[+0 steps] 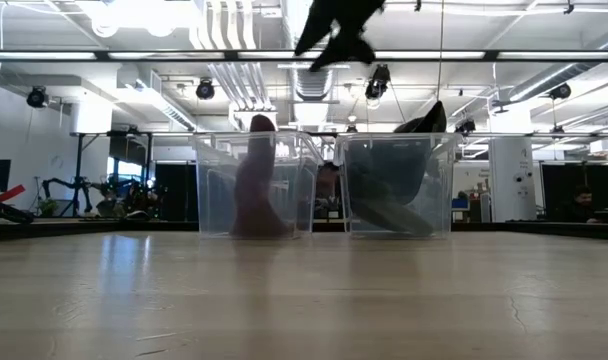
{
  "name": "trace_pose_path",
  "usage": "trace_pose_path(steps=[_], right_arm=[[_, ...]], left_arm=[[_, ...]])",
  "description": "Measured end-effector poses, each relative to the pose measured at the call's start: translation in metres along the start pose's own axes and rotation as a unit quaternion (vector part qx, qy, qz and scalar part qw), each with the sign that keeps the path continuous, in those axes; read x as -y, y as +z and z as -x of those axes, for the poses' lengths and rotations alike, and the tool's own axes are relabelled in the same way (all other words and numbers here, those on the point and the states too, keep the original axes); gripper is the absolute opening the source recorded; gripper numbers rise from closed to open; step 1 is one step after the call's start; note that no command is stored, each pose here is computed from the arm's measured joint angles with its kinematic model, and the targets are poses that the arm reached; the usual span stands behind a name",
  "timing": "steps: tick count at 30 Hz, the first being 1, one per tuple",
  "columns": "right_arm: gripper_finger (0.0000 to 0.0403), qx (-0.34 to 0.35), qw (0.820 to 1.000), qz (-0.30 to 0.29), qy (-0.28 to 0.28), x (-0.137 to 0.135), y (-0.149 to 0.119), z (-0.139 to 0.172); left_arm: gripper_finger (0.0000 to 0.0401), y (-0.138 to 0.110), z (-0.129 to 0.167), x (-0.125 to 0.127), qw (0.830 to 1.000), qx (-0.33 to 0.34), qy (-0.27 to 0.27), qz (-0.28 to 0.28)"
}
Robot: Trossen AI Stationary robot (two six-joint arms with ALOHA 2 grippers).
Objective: Pick & Place hat
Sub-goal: Return to Home Position
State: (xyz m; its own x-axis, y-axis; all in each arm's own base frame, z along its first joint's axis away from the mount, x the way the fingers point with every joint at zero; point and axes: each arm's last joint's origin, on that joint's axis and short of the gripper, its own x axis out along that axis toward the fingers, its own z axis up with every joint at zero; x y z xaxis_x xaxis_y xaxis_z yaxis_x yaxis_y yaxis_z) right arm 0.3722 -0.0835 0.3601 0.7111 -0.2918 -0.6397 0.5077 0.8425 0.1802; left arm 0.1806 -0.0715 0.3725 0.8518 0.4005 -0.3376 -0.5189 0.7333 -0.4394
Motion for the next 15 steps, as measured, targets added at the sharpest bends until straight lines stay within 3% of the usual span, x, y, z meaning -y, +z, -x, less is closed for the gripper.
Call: trace_pose_path(steps=[3,5,8,11,15], right_arm=[[0.0212,0.028,0.998,0.048,0.037,-0.013,-0.019,0.034],[0.0211,0.043,0.997,0.045,0.056,-0.017,-0.041,0.052],[0.0209,0.053,0.996,0.007,0.071,-0.011,-0.078,0.076],[0.0208,0.059,0.995,-0.008,0.082,0.0,-0.114,0.096],[0.0208,0.062,0.994,-0.004,0.087,0.025,-0.147,0.124]], left_arm=[[0.0138,-0.007,-0.009,-0.007,1.0,-0.01,0.015,-0.018],[0.0138,-0.016,-0.021,-0.013,0.999,-0.03,0.012,-0.023],[0.0138,-0.029,-0.043,-0.019,0.998,-0.043,-0.049,-0.012],[0.0138,-0.037,-0.066,-0.027,0.991,-0.014,-0.135,-0.006],[0.0138,-0.04,-0.077,-0.049,0.992,0.018,-0.126,-0.008]])
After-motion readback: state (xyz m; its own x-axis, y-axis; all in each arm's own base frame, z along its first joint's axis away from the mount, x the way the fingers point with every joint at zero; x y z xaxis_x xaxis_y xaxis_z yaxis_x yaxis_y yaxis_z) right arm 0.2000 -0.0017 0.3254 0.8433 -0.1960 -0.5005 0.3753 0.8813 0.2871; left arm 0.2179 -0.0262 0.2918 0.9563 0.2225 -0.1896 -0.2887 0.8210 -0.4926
